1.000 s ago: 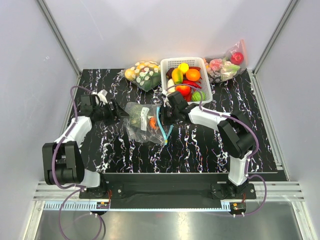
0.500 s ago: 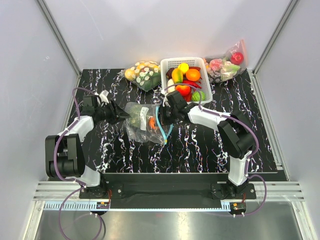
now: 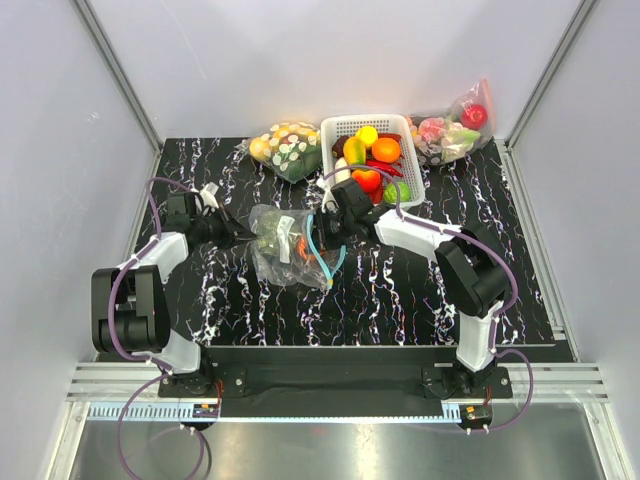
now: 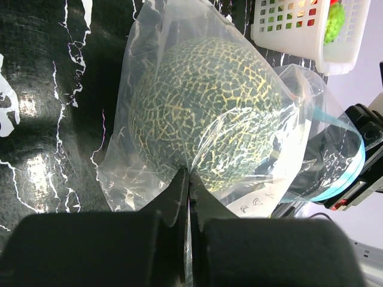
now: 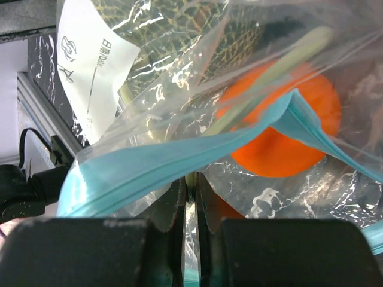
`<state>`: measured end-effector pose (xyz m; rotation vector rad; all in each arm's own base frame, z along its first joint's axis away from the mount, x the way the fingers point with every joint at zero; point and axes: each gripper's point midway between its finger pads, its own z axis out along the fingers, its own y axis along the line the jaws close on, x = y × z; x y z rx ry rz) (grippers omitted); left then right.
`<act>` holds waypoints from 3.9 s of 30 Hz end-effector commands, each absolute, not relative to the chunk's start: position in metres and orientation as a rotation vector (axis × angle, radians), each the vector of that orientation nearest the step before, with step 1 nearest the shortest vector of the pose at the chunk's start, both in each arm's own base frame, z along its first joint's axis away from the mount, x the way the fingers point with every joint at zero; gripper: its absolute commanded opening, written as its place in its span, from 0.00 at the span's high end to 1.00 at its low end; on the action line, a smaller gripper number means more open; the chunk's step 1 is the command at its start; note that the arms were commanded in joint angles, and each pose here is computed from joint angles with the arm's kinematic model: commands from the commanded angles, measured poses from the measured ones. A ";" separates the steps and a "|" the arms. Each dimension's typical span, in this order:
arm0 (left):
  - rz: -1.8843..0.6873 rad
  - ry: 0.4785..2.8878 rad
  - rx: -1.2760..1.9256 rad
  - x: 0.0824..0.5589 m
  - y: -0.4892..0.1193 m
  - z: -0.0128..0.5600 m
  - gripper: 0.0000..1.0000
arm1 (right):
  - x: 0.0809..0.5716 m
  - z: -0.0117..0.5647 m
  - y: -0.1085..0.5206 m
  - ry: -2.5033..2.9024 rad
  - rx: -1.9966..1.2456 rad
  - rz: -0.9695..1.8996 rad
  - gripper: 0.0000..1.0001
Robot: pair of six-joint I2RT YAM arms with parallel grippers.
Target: Open the zip-top bag and remove the fake food
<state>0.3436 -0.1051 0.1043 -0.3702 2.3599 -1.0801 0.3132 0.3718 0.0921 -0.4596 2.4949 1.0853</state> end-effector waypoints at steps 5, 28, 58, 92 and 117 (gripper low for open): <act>-1.015 2.344 -0.371 0.351 -0.096 0.106 1.00 | 0.304 0.147 0.386 2.356 -0.577 1.207 1.00; -1.000 2.352 -0.448 0.347 -0.084 0.098 1.00 | 0.302 0.189 0.395 2.225 -0.620 1.294 1.00; -1.064 2.351 -0.443 0.346 -0.091 0.093 1.00 | 0.335 0.097 0.355 2.381 -0.658 0.769 0.05; -1.046 2.367 -0.453 0.344 -0.089 0.089 1.00 | 0.323 0.076 0.365 2.403 -0.731 0.526 0.35; -1.016 2.342 -0.455 0.361 -0.084 0.101 1.00 | 0.248 0.124 0.298 2.494 -0.745 0.539 0.33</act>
